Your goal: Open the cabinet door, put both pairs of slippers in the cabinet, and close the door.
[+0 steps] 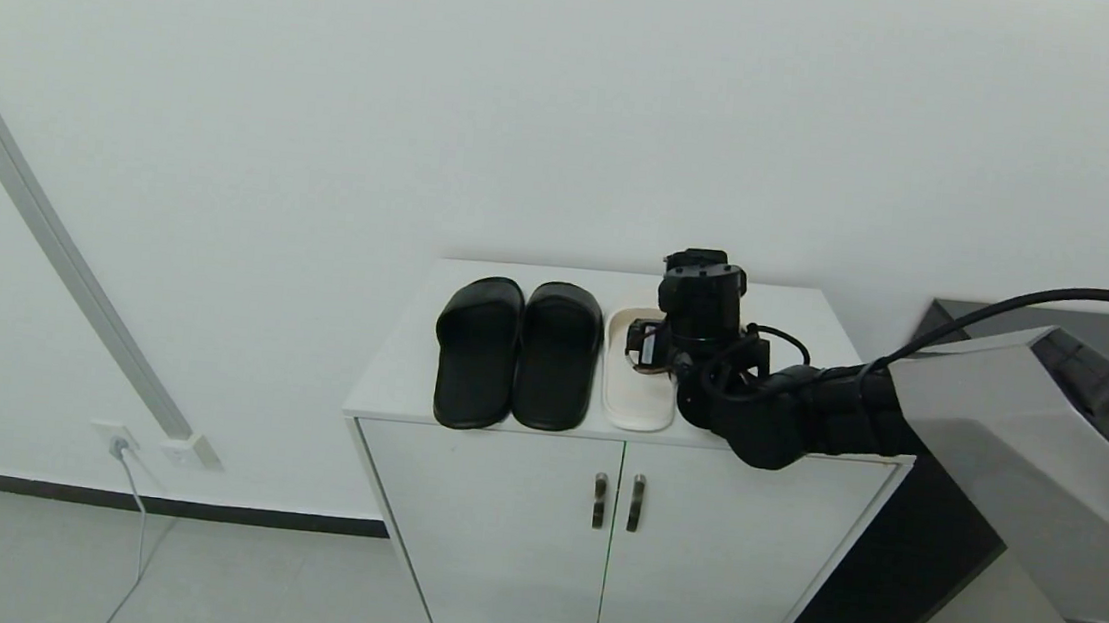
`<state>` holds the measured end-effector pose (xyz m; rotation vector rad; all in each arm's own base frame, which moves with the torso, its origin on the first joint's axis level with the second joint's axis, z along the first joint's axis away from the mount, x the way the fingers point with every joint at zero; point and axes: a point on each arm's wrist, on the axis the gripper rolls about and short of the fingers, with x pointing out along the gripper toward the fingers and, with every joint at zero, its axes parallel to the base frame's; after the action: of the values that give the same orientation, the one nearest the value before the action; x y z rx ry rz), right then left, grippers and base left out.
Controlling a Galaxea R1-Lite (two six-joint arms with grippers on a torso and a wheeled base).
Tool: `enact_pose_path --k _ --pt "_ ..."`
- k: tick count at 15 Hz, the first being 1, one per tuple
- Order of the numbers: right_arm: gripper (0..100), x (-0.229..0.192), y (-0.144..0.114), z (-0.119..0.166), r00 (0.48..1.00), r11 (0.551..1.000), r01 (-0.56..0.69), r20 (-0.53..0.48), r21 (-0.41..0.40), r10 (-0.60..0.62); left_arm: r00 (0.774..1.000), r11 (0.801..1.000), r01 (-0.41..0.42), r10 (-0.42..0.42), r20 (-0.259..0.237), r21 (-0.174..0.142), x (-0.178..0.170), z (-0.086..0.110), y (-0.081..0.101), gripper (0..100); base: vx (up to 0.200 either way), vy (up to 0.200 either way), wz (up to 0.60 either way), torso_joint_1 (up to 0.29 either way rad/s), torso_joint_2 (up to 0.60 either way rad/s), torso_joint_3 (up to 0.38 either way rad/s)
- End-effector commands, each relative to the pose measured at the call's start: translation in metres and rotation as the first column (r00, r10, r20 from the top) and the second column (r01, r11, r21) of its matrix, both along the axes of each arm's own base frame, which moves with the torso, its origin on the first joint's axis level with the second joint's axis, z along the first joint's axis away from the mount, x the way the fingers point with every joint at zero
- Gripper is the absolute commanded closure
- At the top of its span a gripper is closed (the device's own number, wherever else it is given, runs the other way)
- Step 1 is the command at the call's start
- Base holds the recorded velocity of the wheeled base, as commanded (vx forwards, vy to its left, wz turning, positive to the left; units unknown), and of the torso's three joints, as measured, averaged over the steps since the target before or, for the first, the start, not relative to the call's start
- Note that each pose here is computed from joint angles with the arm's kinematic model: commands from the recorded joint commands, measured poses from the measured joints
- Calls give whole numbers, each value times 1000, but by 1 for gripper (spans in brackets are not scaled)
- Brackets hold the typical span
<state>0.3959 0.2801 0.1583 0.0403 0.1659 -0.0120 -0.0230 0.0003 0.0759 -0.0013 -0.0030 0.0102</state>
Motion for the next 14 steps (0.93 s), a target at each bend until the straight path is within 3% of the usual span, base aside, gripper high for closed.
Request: enact_pose_path --k 1,5,6,14 --pt "0 9 1 -4 1000 1000 2 6 -4 -2 1000 1000 -1 1 -1 0 0 0 0 100 0 0 0 0 0 0" --pt "0 13 0 -4 1000 1000 6 14 -11 -6 1000 1000 -1 1 -1 1 0 0 0 100 0 0 0 0 0 0" --pt "100 14 0 -6 1000 1000 6 12 -13 -6 1000 1000 -1 1 -1 0 0 0 0 100 0 0 0 0 0 0" --pt "100 14 2 -4 999 1000 5 42 -1 -5 1000 1000 -2 2 -1 1 0 0 0 100 0 0 0 0 0 0"
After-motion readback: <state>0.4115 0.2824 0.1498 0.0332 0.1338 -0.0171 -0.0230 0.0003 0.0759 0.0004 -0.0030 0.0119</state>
